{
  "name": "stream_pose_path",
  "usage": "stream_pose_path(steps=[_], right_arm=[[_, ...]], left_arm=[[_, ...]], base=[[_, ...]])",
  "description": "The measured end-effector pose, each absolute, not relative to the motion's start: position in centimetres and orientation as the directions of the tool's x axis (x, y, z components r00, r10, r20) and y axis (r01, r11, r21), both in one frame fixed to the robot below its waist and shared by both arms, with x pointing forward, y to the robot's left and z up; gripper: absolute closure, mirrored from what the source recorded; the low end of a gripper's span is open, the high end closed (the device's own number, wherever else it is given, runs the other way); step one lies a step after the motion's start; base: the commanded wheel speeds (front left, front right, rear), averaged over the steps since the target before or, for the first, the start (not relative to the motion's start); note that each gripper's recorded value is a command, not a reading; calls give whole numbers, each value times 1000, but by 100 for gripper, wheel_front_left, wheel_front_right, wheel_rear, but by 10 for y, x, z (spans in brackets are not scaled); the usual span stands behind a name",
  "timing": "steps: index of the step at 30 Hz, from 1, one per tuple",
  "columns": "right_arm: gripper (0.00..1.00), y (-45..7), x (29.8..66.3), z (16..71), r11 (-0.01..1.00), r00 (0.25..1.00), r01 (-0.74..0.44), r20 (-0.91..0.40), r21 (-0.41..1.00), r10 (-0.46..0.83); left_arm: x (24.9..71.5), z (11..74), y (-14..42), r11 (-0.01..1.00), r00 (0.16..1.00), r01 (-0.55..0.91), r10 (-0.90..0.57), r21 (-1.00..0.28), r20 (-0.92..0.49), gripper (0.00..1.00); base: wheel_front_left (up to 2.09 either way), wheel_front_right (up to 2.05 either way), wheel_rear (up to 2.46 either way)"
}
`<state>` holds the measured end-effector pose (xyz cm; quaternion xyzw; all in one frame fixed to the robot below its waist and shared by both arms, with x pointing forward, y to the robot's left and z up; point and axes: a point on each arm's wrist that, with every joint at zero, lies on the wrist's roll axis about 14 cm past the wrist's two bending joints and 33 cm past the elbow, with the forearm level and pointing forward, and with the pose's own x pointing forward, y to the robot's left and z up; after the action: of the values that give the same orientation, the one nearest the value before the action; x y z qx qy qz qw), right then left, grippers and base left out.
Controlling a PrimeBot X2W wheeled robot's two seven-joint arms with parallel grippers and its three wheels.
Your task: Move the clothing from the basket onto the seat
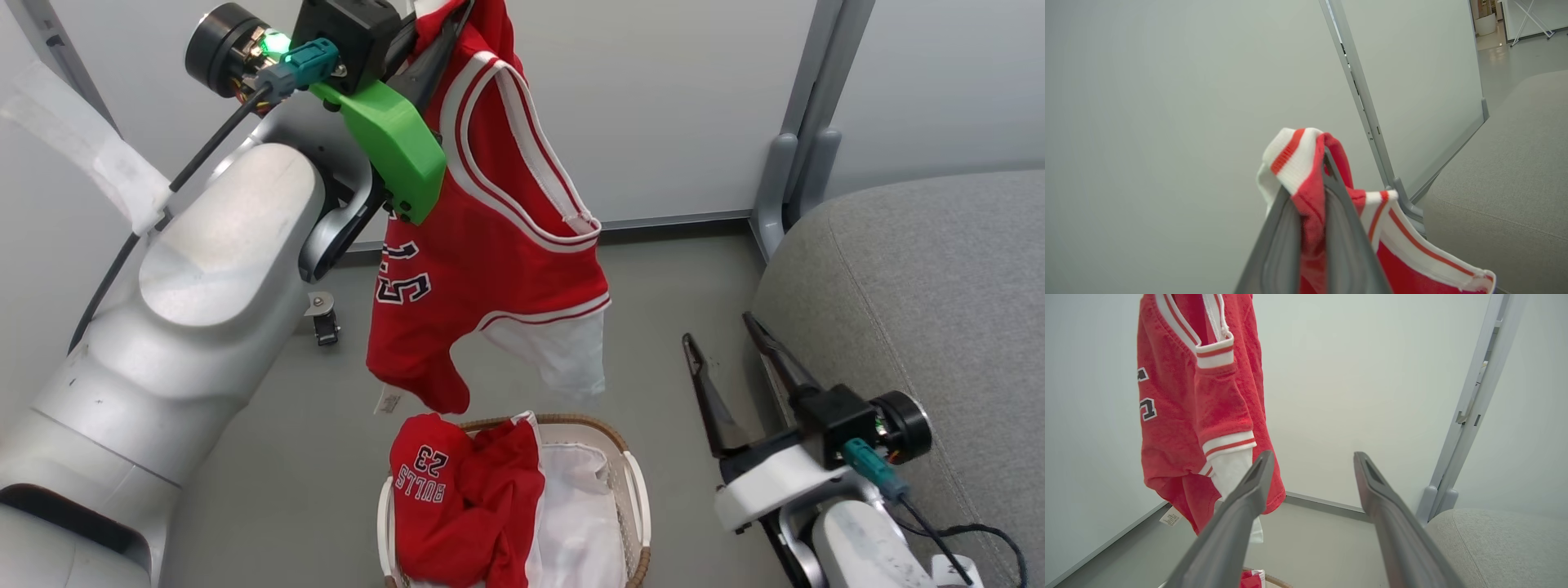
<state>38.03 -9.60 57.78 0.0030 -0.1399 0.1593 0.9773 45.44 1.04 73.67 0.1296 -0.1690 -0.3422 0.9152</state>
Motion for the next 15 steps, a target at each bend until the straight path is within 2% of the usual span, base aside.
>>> stream_pose_path(steps=[6,15], right_arm=[[0,-32,377,576,868,833,-487,248,-95,494],[0,1,394,583,812,779,-563,228,-157,584]], left_arm=[[451,739,12,733,708,584,-670,349,222,100],[442,739,11,724,697,597,-681,345,223,100]], base=[[0,0,0],[0,0,0]])
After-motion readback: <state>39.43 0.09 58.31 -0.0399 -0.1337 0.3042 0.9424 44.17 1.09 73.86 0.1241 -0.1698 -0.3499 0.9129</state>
